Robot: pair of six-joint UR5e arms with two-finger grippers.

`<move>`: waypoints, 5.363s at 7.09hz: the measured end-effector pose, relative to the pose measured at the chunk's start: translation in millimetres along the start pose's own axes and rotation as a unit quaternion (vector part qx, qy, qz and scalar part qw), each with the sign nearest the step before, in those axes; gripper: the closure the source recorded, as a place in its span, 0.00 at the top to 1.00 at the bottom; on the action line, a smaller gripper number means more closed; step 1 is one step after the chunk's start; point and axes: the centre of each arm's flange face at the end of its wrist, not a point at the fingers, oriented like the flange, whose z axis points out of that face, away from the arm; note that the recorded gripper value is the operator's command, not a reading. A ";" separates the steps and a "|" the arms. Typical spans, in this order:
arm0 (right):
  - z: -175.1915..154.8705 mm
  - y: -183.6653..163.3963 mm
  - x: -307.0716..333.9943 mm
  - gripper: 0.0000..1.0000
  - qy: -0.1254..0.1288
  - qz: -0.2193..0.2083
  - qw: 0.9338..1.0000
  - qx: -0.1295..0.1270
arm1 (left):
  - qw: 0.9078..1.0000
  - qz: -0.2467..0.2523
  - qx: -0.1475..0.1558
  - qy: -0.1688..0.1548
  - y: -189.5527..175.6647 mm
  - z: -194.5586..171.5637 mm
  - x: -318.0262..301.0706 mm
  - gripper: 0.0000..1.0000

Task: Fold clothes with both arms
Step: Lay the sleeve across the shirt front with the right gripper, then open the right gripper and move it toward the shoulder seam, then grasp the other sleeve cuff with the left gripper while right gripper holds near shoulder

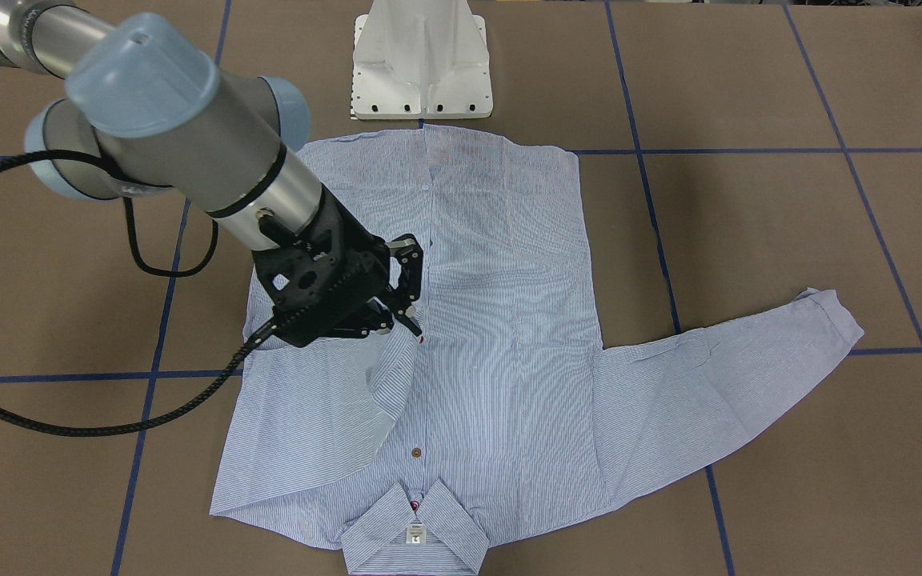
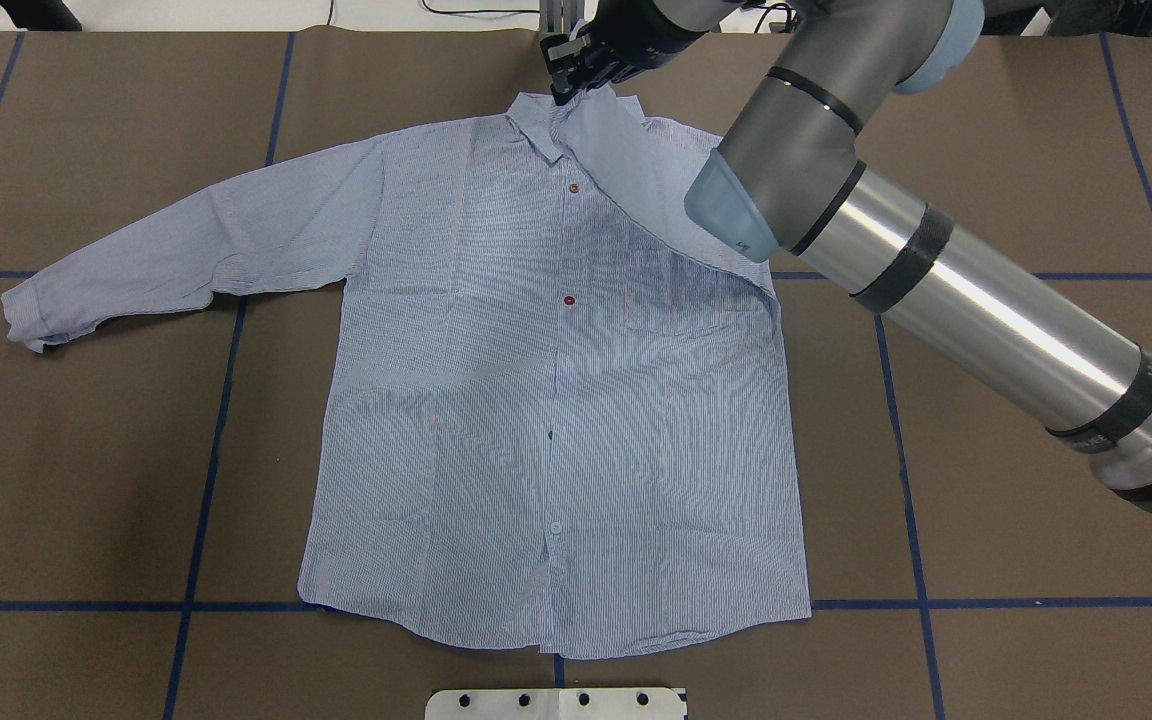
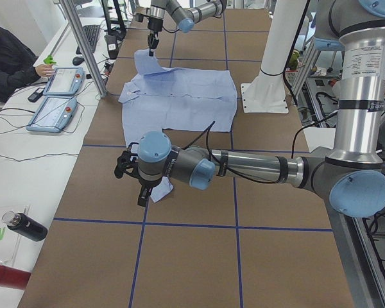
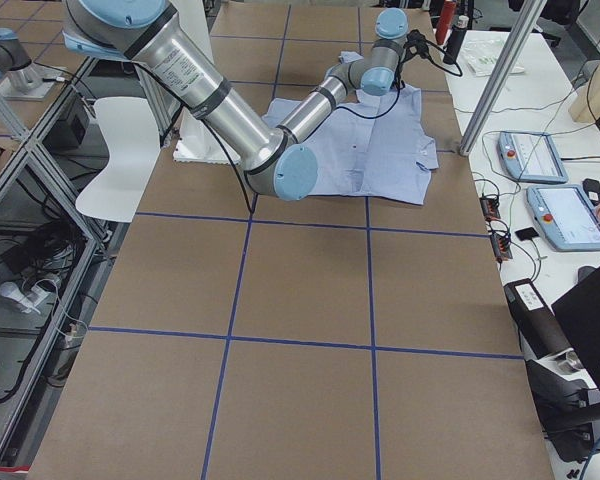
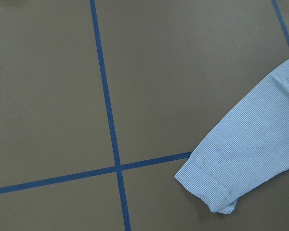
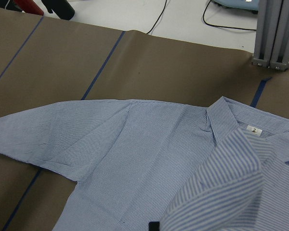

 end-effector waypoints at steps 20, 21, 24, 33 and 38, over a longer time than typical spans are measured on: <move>191.6 75.8 -142.8 0.99 0.146 0.002 0.989 -0.009 | 0.998 -0.056 0.019 -0.001 -7.2 5.4 9.6 0.99; 174.4 68.1 -138.6 0.99 0.162 0.015 0.986 -0.030 | 0.997 -0.075 0.031 -0.003 -4.1 18.8 23.4 0.99; 120.1 59.4 -71.9 0.99 0.175 0.057 0.980 -0.077 | 0.988 -0.135 0.070 -0.030 23.1 82.7 71.0 0.99; -44.7 52.5 63.0 0.99 0.215 0.087 0.954 -0.190 | 0.955 -0.265 0.098 -0.087 89.5 231.0 138.4 0.97; -47.5 57.1 68.2 0.99 0.216 0.086 0.954 -0.189 | 0.959 -0.255 0.089 -0.085 83.7 253.5 151.2 0.59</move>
